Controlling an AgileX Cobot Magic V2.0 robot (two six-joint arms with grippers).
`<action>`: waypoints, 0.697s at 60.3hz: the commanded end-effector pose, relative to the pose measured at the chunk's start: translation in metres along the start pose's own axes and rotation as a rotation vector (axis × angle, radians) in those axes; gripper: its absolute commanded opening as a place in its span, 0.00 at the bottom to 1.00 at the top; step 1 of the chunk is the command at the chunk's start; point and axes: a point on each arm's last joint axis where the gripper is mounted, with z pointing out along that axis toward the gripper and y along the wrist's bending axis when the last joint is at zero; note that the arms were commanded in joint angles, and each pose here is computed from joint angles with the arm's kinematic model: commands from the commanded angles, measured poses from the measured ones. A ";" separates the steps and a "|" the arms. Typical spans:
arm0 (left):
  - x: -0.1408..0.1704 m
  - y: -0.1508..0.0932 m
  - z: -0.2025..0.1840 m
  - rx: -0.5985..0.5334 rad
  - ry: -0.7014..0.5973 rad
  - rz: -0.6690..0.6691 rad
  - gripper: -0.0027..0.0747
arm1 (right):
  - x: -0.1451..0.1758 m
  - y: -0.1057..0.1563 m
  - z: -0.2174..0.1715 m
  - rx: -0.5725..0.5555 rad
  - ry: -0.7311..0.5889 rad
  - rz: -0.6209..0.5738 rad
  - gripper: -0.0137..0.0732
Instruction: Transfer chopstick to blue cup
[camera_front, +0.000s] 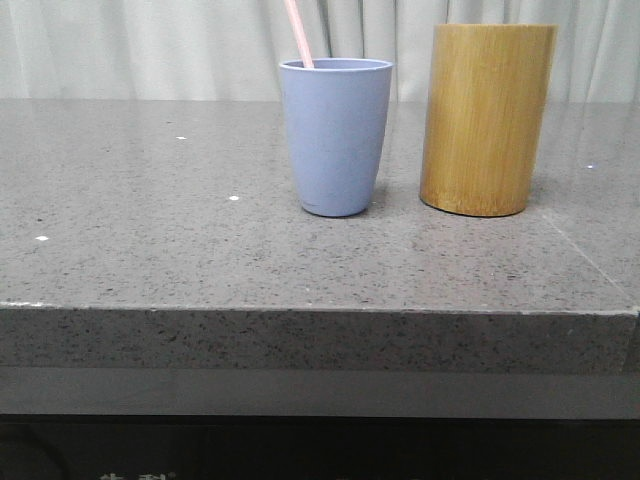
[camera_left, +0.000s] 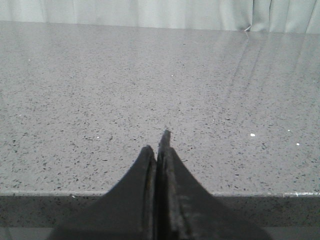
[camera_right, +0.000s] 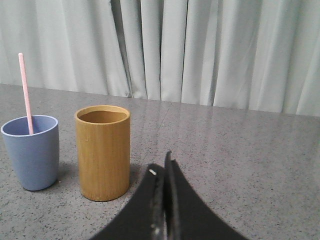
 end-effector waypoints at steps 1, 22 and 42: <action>-0.007 0.000 -0.002 -0.004 -0.104 -0.017 0.01 | -0.015 -0.001 -0.002 0.015 -0.099 -0.002 0.04; -0.007 0.000 -0.002 -0.004 -0.104 -0.017 0.01 | 0.063 -0.009 0.027 0.064 -0.058 0.000 0.04; -0.007 0.000 -0.002 -0.004 -0.104 -0.017 0.01 | 0.102 -0.009 0.030 0.065 0.039 0.005 0.04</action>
